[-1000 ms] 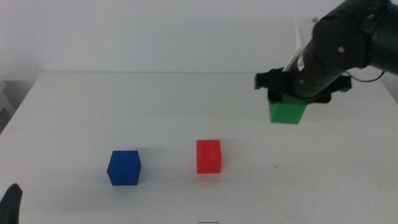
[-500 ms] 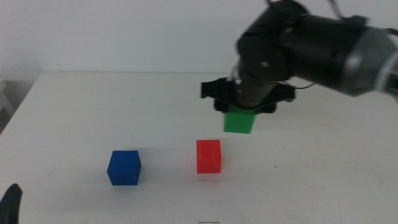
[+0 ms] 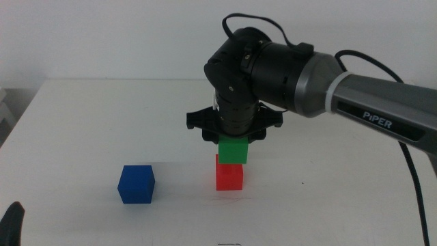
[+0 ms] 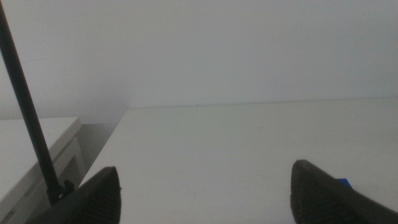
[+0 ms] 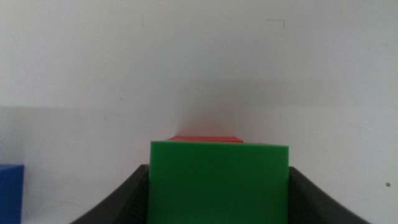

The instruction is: Stack red cubes first, then green, then blue cubes in a specific spot.

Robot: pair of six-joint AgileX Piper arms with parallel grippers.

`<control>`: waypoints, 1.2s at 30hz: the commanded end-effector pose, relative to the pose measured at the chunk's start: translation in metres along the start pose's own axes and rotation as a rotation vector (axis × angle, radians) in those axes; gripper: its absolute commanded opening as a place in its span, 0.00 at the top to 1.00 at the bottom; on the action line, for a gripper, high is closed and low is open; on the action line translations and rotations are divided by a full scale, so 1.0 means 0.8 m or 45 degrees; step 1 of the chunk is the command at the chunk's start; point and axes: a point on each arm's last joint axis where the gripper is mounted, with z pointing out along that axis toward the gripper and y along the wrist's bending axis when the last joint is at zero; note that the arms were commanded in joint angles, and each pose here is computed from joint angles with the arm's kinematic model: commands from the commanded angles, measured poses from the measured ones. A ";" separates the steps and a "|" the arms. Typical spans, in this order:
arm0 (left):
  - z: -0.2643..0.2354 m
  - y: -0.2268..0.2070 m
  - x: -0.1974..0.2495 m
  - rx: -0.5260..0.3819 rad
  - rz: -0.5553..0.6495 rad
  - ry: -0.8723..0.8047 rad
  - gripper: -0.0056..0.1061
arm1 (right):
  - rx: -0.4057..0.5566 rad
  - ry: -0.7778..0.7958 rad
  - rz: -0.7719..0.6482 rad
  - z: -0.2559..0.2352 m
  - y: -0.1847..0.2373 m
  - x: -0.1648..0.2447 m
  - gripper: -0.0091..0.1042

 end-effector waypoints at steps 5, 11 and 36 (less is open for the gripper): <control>-0.003 0.001 -0.011 -0.007 -0.021 -0.128 0.11 | -0.069 -0.094 -0.024 -0.034 0.000 -0.015 0.93; -0.003 0.001 -0.011 -0.007 -0.021 -0.128 0.11 | -0.056 -0.078 -0.031 -0.020 0.002 -0.013 0.93; -0.003 0.001 -0.011 -0.007 -0.021 -0.128 0.11 | -0.032 -0.108 -0.123 -0.006 0.004 -0.015 0.88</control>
